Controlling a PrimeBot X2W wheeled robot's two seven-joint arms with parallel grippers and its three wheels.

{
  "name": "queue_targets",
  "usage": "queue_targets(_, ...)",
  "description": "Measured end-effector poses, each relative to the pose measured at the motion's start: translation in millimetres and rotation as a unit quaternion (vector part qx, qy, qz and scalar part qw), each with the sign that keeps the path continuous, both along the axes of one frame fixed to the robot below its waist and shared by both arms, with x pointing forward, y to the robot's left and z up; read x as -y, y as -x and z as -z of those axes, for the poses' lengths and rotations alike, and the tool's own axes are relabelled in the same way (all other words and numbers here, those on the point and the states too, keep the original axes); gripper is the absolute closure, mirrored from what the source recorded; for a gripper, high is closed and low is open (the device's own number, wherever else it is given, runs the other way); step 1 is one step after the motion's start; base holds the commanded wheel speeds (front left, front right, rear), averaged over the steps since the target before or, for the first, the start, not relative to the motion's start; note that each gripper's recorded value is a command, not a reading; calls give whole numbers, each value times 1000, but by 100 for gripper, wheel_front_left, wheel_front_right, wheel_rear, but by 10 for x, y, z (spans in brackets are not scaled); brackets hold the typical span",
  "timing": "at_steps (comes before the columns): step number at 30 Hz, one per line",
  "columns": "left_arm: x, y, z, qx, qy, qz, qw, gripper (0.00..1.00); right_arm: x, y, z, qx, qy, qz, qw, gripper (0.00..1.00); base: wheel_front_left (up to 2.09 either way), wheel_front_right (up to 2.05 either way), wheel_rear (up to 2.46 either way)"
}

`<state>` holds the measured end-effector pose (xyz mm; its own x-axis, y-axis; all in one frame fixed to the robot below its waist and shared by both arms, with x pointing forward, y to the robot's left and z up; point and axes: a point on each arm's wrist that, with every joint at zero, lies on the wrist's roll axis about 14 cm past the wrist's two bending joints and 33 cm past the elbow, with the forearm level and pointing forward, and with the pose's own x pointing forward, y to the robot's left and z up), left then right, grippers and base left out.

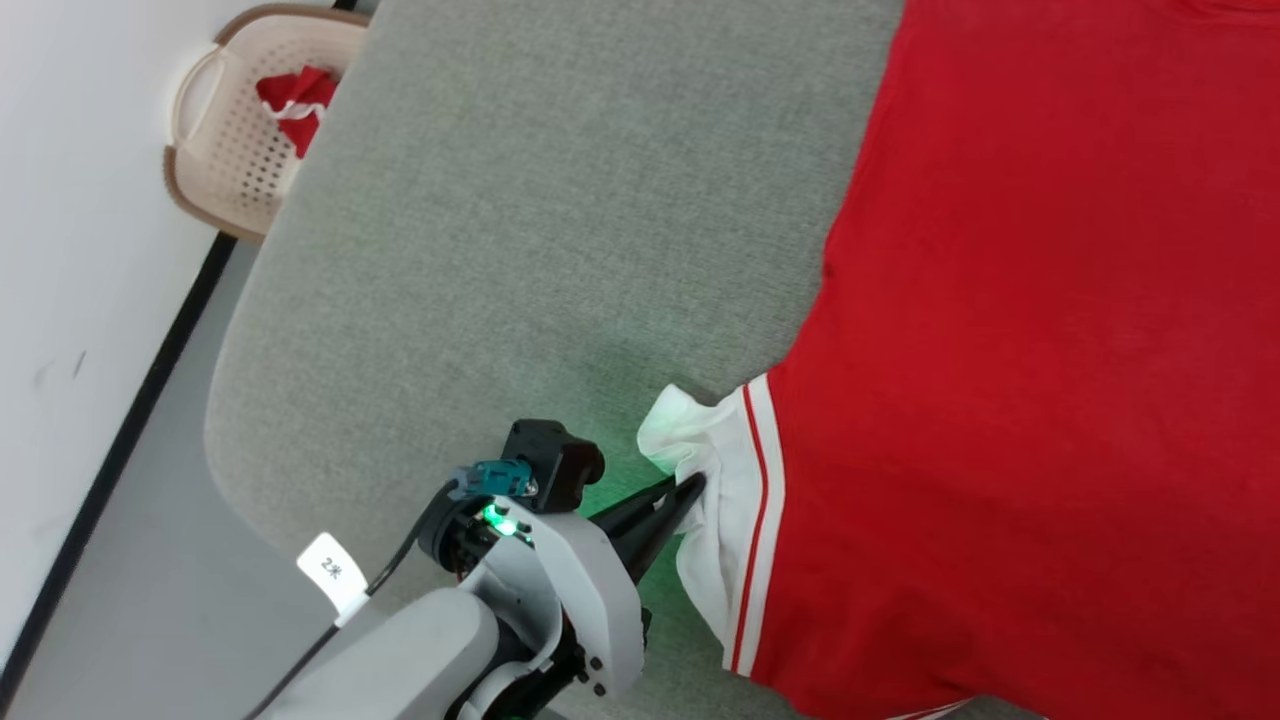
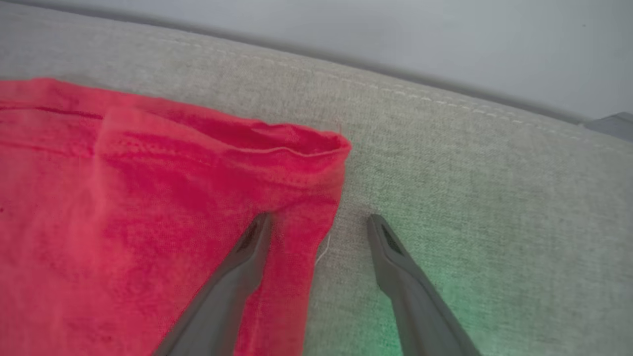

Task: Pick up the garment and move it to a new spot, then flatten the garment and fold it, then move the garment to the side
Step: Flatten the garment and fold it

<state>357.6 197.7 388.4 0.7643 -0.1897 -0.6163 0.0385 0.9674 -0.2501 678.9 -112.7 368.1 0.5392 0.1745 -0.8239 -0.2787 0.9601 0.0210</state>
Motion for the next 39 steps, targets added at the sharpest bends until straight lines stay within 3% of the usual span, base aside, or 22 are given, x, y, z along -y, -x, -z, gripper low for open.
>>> queue_targets(1, -22, 10, 15, -2, -2, -3, 1000, 100, -5, 10, 39, -14, 1, 3, 1000, 79, 0, 0, 0)
queue_targets(2, -41, 19, 30, -5, -3, -6, 1000, 100, -8, 21, 69, -27, 5, 4, 1000, 100, 0, 0, 0)
queue_targets(11, -79, -17, 66, -1, 0, -9, 1000, 100, -69, 60, 20, -22, 19, -10, 1000, 100, 0, 0, 0)
queue_targets(19, -170, -88, -8, 18, -10, -13, 1000, 100, -68, 413, -104, -16, 32, -60, 998, 100, 0, 0, 0)
queue_targets(30, -151, -63, -182, 38, -10, -5, 999, 100, 286, 1402, -327, -2, 8, -123, 992, 100, 0, 0, 0)
queue_targets(39, 31, 8, -275, 48, 4, 11, 999, 100, 588, 2466, -302, -27, -22, -107, 994, 100, 0, 0, 0)
